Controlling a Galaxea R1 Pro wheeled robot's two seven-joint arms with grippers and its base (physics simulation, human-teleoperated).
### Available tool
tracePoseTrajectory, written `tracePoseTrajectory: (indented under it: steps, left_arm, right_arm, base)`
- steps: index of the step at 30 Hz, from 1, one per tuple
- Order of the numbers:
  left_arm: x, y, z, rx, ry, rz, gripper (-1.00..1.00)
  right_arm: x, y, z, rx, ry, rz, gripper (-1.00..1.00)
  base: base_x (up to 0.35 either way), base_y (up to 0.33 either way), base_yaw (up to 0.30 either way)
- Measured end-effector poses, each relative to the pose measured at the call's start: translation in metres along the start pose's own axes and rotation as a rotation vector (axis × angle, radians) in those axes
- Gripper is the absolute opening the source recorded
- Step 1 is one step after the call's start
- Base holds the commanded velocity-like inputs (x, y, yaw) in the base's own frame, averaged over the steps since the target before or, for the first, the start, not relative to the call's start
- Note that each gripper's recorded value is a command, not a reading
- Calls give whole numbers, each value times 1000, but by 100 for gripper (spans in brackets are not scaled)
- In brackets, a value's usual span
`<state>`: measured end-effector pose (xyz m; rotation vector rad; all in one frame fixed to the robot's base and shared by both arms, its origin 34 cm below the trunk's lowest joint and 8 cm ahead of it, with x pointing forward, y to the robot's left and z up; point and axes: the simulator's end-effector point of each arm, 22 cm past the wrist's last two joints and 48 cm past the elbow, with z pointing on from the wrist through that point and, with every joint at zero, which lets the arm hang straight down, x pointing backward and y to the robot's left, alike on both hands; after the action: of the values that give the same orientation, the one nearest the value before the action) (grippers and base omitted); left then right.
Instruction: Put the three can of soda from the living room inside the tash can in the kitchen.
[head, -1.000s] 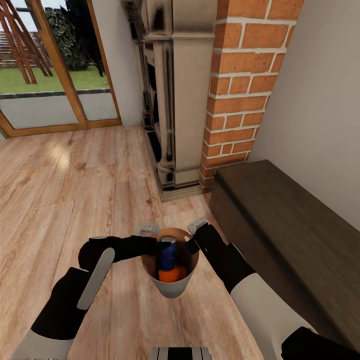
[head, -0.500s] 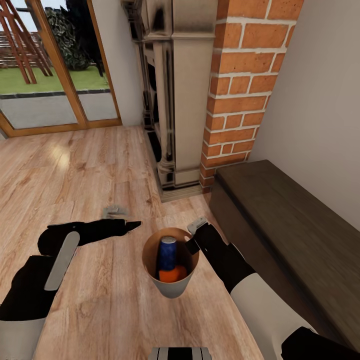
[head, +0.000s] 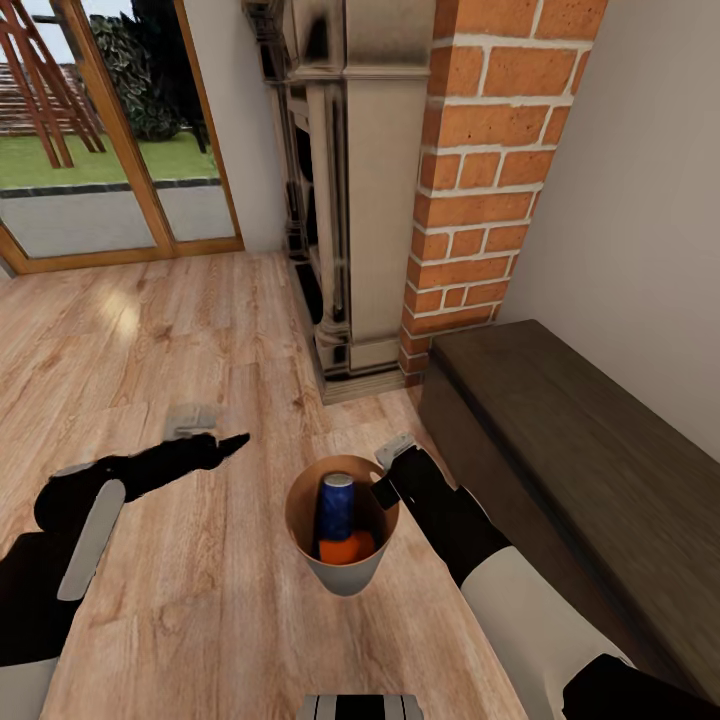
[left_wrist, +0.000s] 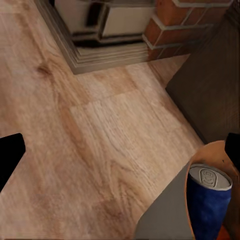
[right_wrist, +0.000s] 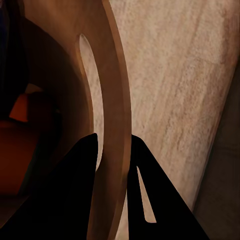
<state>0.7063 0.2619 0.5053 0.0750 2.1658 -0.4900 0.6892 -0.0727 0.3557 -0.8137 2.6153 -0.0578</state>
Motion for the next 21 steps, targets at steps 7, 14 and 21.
tracePoseTrajectory:
  steps: [7, 14, 21]
  left_arm:
    - [60, 33, -8, -122, -35, 130, 100]
    - [146, 86, 3, -223, 45, 225, 100]
    - [182, 102, 6, -236, 44, 237, 100]
  right_arm:
    - [2, 0, 0, 0, 11, 4, -100]
    - [2, -2, 0, 2, 12, 8, -100]
    - [3, -3, 0, 3, 12, 13, -100]
  base:
    - [0, 0, 0]
    - [0, 0, 0]
    - [0, 0, 0]
